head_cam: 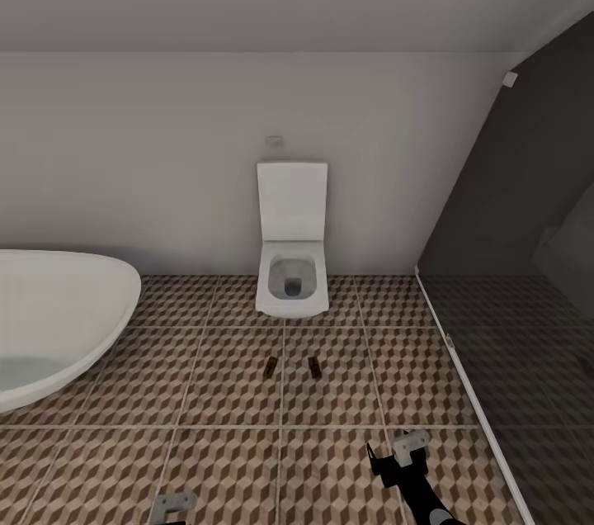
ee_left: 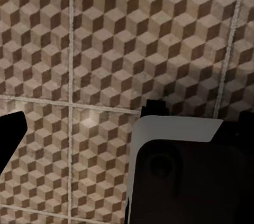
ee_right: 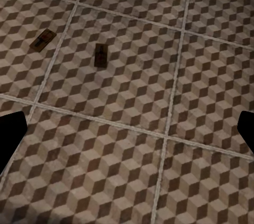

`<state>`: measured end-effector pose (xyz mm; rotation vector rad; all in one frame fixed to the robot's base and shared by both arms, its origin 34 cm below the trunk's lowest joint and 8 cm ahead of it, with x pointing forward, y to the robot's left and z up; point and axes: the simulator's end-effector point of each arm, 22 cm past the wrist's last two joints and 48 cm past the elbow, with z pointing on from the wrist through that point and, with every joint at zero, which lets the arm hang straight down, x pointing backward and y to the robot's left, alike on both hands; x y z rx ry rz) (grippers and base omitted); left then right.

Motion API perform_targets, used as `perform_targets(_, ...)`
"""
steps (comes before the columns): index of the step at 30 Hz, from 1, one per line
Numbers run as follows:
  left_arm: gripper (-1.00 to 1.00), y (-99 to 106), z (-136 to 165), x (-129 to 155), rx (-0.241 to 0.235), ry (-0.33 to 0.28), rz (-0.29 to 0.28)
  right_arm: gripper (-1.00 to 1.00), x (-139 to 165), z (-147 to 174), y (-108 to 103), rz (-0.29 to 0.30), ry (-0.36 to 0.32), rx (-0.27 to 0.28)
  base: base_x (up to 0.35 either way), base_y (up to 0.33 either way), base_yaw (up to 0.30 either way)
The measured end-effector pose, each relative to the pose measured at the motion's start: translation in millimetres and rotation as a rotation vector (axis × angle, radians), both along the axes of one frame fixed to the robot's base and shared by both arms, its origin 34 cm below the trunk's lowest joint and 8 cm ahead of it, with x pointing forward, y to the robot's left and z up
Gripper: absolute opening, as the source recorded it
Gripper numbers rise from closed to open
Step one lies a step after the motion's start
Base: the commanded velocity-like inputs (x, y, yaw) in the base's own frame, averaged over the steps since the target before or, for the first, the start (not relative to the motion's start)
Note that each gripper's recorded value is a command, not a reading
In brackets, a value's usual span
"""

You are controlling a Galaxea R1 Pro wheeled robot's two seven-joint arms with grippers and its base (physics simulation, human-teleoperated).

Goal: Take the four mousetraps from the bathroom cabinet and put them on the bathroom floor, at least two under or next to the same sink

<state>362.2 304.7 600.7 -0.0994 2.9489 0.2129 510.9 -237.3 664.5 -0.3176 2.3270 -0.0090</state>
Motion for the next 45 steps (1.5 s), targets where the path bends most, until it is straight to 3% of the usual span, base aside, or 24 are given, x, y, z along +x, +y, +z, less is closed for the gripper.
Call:
perform_targets(30,1.0,-2.0,3.3,8.4,-0.004,-0.019,-0.001,1.0,3.9,4.8,1.5,0.001,-0.014,0.003,0.0,0.0,0.0)
perform_targets(45,1.0,-15.4,9.2,19.6,-0.022,-0.047,-0.003,1.0,11.7,14.4,1.6,0.002,-0.037,0.003,0.0,0.0,0.0)
